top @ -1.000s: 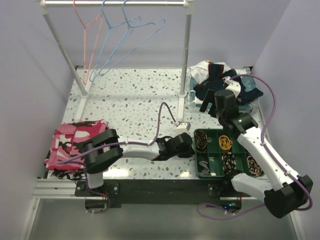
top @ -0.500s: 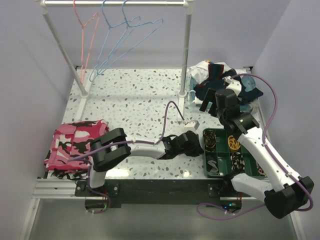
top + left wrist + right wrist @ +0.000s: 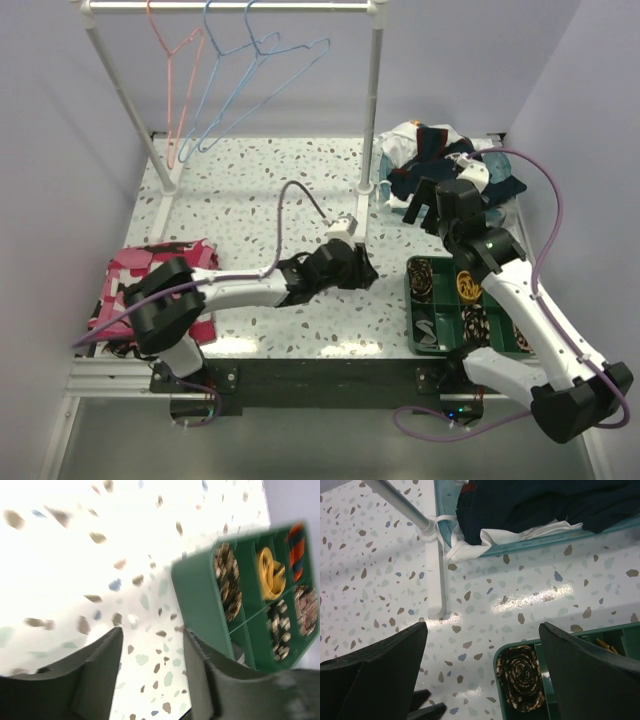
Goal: Place the tank top on the hanger
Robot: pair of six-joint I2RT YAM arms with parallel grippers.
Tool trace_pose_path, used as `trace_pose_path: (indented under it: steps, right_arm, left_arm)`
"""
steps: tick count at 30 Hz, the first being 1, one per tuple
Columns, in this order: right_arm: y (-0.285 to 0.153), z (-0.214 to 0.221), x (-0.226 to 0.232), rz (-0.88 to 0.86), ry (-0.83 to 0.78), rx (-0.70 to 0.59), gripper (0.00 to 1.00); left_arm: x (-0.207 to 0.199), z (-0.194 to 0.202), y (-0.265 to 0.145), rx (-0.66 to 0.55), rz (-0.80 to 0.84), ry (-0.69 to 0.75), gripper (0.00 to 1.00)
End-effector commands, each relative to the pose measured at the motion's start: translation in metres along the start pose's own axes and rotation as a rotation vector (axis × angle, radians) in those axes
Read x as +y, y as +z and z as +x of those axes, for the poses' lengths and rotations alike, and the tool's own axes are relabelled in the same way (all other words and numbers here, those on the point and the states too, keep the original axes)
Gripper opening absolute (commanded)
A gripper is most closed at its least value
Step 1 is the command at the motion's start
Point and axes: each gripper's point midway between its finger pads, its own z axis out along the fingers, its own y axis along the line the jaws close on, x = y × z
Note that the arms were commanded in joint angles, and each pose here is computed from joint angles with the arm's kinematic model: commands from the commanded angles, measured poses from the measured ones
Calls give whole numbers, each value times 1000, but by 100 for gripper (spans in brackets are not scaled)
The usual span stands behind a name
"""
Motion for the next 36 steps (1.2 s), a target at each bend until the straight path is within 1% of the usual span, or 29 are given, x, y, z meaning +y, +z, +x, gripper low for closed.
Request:
trace_pose_path:
  steps: [1,2,3,4,5,6,7,8,9,10,11,12,17,20,21,24,25,27,28,30,31,34,36]
  right_arm:
    - [5,-26,9,12,0,-56,99]
    - [11,-29,12,17,-2,-63,99]
    - [17,-38,13,45,-2,-84,98]
    - [35,-31,15,79,-24,-56,99]
    - [49,-33,13,110,-25,-51,98]
    - [60,-34,12,131,-28,-40,96]
    - [68,-45,15,141,-12,-51,93]
    - [95,-38,5,196,-13,-18,89]
    - [108,-39,2,208,3,-5,86]
    - [119,-44,8,180,39,11,84]
    - [140,-38,-4,219,54,43,79]
    - [149,-44,-3,219,66,39,77]
    - [184,-39,-13,294,71,51,75]
    - [202,-32,-22,331,76,64,74]
    - [208,-28,-25,345,76,72,73]
    - [218,-39,-30,353,83,39,68]
    - [220,-40,-31,356,78,41,54]
    - [219,-51,-33,364,68,16,33]
    - [218,-56,-34,370,64,6,14]
    - [214,-71,-33,376,53,-19,2]
    - [207,-77,-38,397,47,-18,0]
    - [186,-108,-35,383,43,-80,0]
    - [163,-140,-28,358,52,-146,0]
  left_arm:
    - [16,-71,-49,-194,-76,87,64]
    - [29,-76,-58,-208,-129,111,69]
    - [34,-91,-72,-238,-149,101,71]
    - [39,-98,-79,-249,-158,100,75]
    - [44,-100,-85,-226,-169,113,80]
    - [50,-114,-97,-250,-181,97,82]
    - [53,-120,-104,-257,-189,98,85]
    - [57,-123,-112,-251,-208,120,91]
    - [60,-135,-124,-279,-217,110,92]
    - [63,-139,-131,-285,-227,114,93]
    - [66,-141,-139,-282,-234,126,93]
    - [68,-150,-152,-310,-235,119,93]
    - [78,-165,-188,-367,-272,123,96]
    - [77,-173,-206,-401,-267,122,96]
    - [77,-175,-210,-407,-270,126,96]
    - [79,-179,-221,-440,-276,121,97]
    - [79,-179,-223,-448,-273,116,97]
    - [79,-179,-226,-461,-271,111,97]
    - [80,-179,-228,-465,-277,106,97]
    - [80,-181,-231,-477,-278,102,97]
    - [80,-184,-234,-493,-281,97,97]
    - [75,-192,-243,-528,-269,96,97]
    - [71,-195,-245,-534,-257,101,97]
